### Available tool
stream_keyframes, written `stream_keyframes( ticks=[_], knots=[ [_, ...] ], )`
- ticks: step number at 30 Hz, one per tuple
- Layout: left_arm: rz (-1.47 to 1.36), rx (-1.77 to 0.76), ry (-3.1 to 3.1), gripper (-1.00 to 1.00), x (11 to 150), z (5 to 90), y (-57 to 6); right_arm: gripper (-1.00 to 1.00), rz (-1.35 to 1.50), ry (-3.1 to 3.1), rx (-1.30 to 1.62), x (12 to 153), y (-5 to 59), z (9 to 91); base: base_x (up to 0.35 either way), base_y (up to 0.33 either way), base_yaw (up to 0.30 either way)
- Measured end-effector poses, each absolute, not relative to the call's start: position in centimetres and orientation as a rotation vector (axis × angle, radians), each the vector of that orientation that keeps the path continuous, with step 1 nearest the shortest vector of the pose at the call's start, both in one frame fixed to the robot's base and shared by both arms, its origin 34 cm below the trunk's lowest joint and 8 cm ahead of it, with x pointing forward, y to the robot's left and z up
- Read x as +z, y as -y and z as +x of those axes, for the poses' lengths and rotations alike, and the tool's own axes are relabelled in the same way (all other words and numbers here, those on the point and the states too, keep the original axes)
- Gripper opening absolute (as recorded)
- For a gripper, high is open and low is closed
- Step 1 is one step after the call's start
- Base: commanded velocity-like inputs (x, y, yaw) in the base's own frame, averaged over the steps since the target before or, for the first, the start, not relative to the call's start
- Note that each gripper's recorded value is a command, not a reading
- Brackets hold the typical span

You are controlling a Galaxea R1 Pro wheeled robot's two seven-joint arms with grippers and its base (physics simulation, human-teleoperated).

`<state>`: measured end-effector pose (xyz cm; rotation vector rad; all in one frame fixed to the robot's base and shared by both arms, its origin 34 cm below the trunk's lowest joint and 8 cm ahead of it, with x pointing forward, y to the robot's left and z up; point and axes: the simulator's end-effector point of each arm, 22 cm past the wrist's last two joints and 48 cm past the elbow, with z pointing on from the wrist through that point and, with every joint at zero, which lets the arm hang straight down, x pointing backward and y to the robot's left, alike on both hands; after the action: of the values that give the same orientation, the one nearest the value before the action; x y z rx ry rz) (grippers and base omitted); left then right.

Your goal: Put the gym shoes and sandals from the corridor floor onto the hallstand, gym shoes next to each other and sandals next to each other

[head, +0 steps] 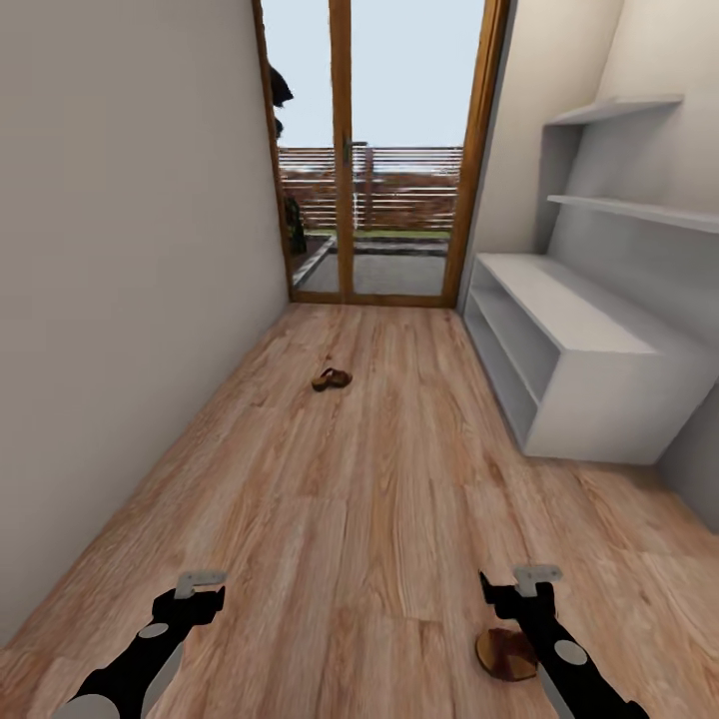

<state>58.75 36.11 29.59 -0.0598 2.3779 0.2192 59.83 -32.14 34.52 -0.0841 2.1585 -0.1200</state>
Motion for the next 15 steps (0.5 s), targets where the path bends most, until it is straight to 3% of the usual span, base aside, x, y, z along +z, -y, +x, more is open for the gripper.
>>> stream_keyframes(
  ticks=[8,15],
  knots=[
    [-0.061,0.219,-2.378,1.00,29.58,58.75,-36.11,1.00,-0.084,-2.159,-0.121,34.50,32.15,59.82,0.255,-0.132,0.278],
    [-0.061,0.219,-2.376,1.00,29.59,58.79,-36.11,1.00,-0.084,-2.160,-0.120,34.44,32.15,59.79,0.081,-0.038,0.278]
  ],
)
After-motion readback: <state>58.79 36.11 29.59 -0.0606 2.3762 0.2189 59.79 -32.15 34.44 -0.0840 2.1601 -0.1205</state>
